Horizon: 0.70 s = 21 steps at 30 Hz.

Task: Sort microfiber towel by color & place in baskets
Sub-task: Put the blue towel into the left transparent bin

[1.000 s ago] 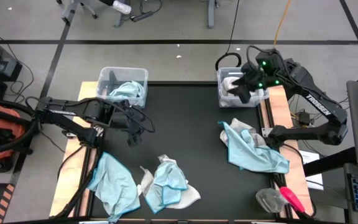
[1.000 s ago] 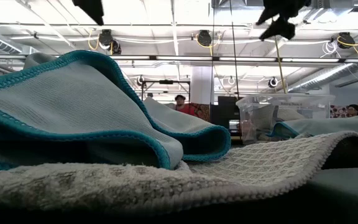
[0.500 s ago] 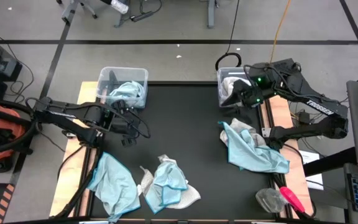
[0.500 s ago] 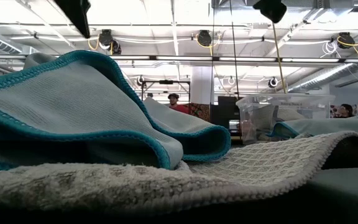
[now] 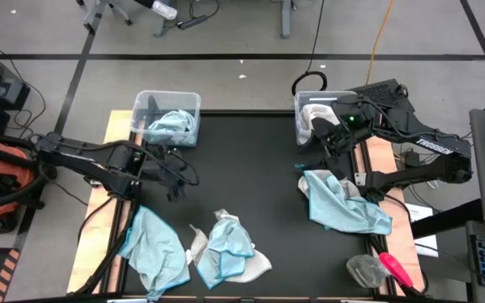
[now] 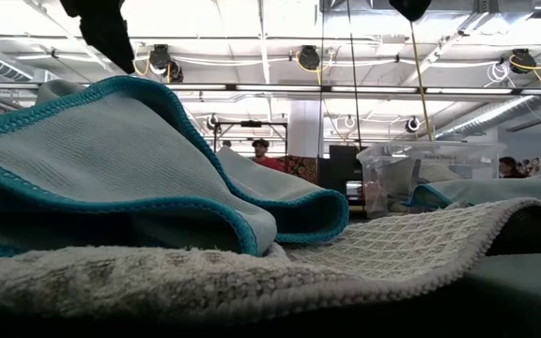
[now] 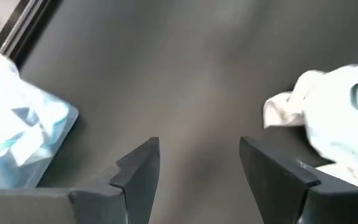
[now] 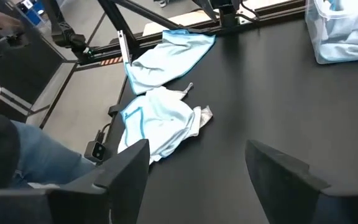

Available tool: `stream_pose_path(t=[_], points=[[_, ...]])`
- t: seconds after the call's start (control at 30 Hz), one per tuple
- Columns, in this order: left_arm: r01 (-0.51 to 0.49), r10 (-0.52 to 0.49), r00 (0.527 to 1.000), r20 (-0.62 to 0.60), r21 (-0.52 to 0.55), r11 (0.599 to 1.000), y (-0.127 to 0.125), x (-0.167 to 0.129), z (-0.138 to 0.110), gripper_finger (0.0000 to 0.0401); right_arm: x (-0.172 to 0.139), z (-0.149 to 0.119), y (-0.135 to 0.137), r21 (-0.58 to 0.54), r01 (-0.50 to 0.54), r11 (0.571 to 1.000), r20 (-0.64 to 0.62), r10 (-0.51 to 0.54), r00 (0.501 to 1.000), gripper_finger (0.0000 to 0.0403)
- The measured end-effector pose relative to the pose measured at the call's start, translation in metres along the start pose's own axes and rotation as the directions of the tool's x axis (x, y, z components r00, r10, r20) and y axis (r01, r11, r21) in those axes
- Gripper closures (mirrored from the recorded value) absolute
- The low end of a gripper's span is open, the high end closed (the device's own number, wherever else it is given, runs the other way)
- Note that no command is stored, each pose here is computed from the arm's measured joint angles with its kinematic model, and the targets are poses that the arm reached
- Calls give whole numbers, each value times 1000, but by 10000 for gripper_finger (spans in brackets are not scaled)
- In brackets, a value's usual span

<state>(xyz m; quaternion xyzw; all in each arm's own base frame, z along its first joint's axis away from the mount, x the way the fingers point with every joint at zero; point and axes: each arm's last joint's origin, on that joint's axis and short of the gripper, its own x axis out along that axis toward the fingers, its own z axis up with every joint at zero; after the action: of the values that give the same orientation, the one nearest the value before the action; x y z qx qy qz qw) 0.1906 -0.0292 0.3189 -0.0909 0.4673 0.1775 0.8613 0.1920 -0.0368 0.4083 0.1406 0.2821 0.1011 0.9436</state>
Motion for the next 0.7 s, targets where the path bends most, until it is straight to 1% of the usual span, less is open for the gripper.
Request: stream_pose_path(t=[0.13,0.23,0.33,0.5,0.63,0.7], points=[[9,-9,1000,11,-5,1000,3,0,-5,173,1,2,2,10,-4,1000,20,4,1000,147],[4,-4,1000,1,0,1000,6,2,-13,173,3,4,5,6,-5,1000,33,5,999,147],[19,-19,1000,12,1,1000,9,4,-21,173,4,3,8,2,-17,1000,28,17,999,147],[127,-127,991,42,3,992,7,1,-30,173,7,2,15,18,-24,1000,16,24,1000,147],[256,-257,964,67,19,967,2,0,-36,173,11,1,24,11,-51,999,0,51,999,147],[294,-295,954,56,34,955,-2,1,-39,173,15,1,28,10,-45,999,-5,46,999,147]])
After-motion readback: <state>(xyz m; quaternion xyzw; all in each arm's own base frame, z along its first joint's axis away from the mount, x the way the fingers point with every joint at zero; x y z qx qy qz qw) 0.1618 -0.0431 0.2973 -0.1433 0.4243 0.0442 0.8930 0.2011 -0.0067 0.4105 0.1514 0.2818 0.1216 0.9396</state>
